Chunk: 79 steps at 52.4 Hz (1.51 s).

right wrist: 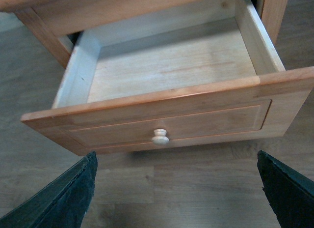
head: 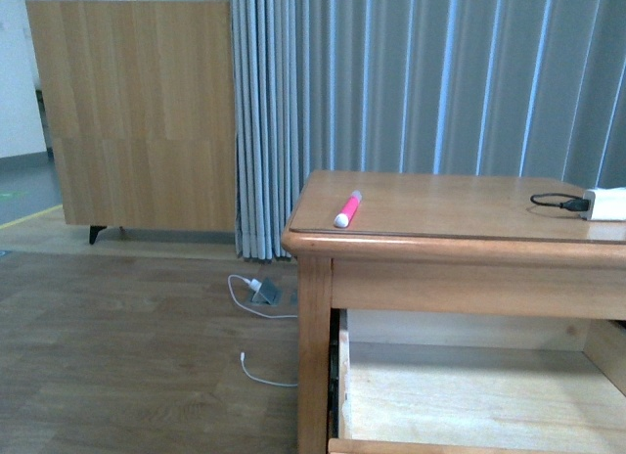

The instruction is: Place pink marker in drawer with both arms

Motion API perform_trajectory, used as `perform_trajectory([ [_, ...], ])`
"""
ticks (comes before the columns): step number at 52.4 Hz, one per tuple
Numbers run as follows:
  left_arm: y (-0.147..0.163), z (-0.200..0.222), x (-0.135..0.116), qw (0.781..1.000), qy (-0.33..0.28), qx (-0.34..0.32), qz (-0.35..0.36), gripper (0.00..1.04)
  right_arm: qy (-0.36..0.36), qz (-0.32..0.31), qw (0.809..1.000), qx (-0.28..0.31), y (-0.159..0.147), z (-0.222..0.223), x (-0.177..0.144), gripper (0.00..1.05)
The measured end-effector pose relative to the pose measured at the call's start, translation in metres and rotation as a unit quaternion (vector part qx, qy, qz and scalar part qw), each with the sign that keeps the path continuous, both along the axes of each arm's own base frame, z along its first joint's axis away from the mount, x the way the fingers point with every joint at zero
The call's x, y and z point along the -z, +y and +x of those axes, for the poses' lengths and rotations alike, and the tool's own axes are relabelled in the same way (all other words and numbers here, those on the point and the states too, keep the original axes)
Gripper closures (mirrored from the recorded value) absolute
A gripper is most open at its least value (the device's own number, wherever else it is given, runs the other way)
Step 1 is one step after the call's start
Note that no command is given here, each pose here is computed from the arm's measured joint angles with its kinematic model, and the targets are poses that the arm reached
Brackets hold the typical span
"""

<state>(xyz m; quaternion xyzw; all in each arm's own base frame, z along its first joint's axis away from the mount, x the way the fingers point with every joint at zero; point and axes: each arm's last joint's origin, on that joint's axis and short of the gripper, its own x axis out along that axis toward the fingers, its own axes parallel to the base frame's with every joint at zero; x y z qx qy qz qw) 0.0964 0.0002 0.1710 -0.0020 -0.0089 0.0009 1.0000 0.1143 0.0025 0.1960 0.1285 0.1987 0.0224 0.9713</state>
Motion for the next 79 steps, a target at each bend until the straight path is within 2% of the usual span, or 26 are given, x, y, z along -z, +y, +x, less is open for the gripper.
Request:
perform_trajectory([
  [13, 0.0, 0.0, 0.0, 1.0, 0.0, 0.0, 0.0, 0.06, -0.016, -0.009, 1.0, 0.007, -0.001, -0.001, 0.0, 0.1],
  [17, 0.0, 0.0, 0.0, 1.0, 0.0, 0.0, 0.0, 0.06, -0.125, -0.068, 0.989, 0.027, -0.003, -0.001, 0.008, 0.23],
  [21, 0.0, 0.0, 0.0, 1.0, 0.0, 0.0, 0.0, 0.06, -0.193, -0.1, 0.976, 0.03, -0.003, -0.004, 0.007, 0.39],
  [31, 0.0, 0.0, 0.0, 1.0, 0.0, 0.0, 0.0, 0.06, -0.197, -0.122, 0.973, 0.025, -0.003, -0.004, 0.009, 0.07],
  [58, 0.0, 0.0, 0.0, 1.0, 0.0, 0.0, 0.0, 0.06, -0.197, -0.126, 0.972, 0.025, -0.003, -0.004, 0.009, 0.08],
  [65, -0.004, 0.005, -0.002, 0.999, 0.018, -0.035, -0.023, 0.06, -0.197, -0.126, 0.972, 0.025, -0.003, -0.004, 0.009, 0.08],
  [73, -0.019, 0.028, -0.036, 0.998, 0.035, 0.035, -0.026, 0.06, -0.197, -0.126, 0.972, 0.024, -0.003, -0.004, 0.009, 0.08],
  [79, -0.039, 0.069, -0.072, 0.994, 0.019, 0.111, 0.005, 0.06, -0.197, -0.126, 0.972, 0.024, -0.003, -0.004, 0.009, 0.08],
])
